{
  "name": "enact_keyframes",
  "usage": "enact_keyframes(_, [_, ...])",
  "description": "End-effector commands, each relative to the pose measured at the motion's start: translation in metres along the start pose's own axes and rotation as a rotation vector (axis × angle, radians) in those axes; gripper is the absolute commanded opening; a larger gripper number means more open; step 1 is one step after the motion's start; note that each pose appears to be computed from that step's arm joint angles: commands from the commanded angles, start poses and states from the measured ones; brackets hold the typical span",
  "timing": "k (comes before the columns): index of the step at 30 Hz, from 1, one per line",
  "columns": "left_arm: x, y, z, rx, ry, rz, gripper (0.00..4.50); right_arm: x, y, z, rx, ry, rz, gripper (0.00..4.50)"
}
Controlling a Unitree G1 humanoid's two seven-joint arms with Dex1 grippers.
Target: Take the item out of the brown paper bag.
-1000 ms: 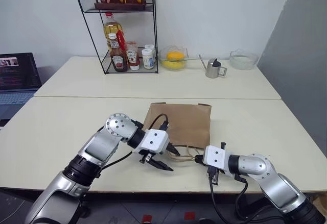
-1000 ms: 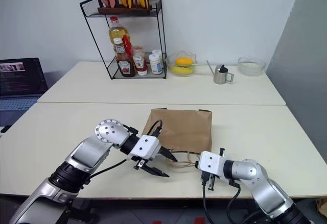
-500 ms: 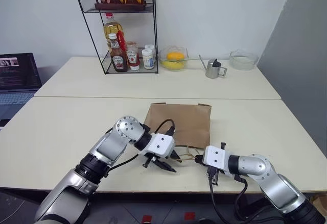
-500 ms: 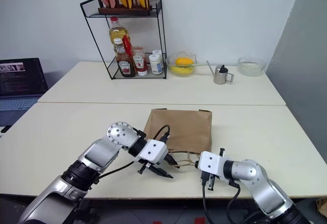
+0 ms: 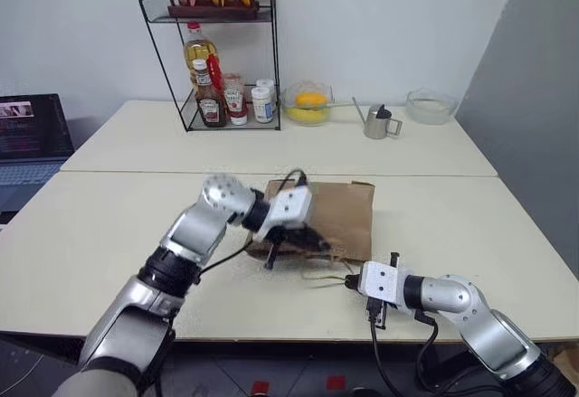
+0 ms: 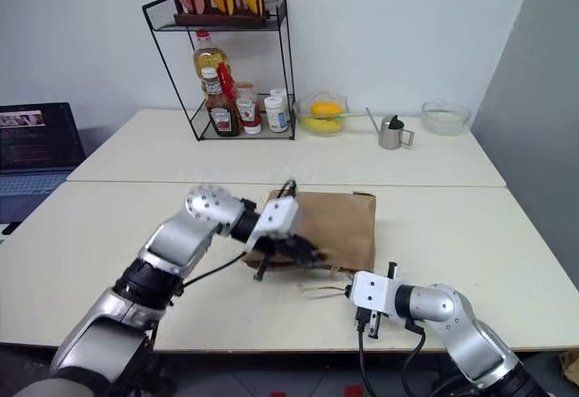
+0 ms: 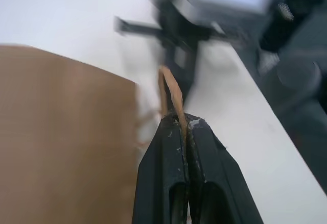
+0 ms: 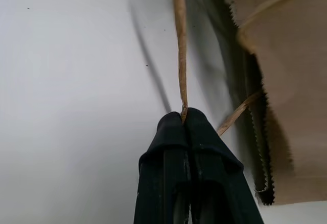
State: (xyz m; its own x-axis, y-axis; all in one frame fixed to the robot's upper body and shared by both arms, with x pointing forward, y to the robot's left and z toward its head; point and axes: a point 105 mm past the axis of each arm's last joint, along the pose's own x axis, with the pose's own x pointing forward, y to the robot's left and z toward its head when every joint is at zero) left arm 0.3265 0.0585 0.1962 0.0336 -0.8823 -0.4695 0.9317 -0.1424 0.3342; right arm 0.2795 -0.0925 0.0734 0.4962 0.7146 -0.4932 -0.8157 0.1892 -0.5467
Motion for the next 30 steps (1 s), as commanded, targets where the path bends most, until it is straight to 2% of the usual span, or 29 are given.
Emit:
enact_keyframes(1, [-0.014,0.019,0.010,0.001,-0.030,0.096,0.04,0.000,0.006,-0.008,-0.033,0.035,0.033,0.00])
enact_keyframes(7, [-0.030,0.062,0.019,0.062,-0.048,0.325,0.04,0.002,0.010,-0.009,-0.131,0.048,0.069,0.00])
enact_keyframes(10, [-0.036,0.073,0.026,0.082,-0.067,0.369,0.04,0.002,0.010,-0.010,-0.134,0.047,0.072,0.00])
enact_keyframes(30, [-0.043,0.091,0.038,0.129,-0.102,0.442,0.04,0.002,0.016,-0.012,-0.126,0.054,0.081,0.00])
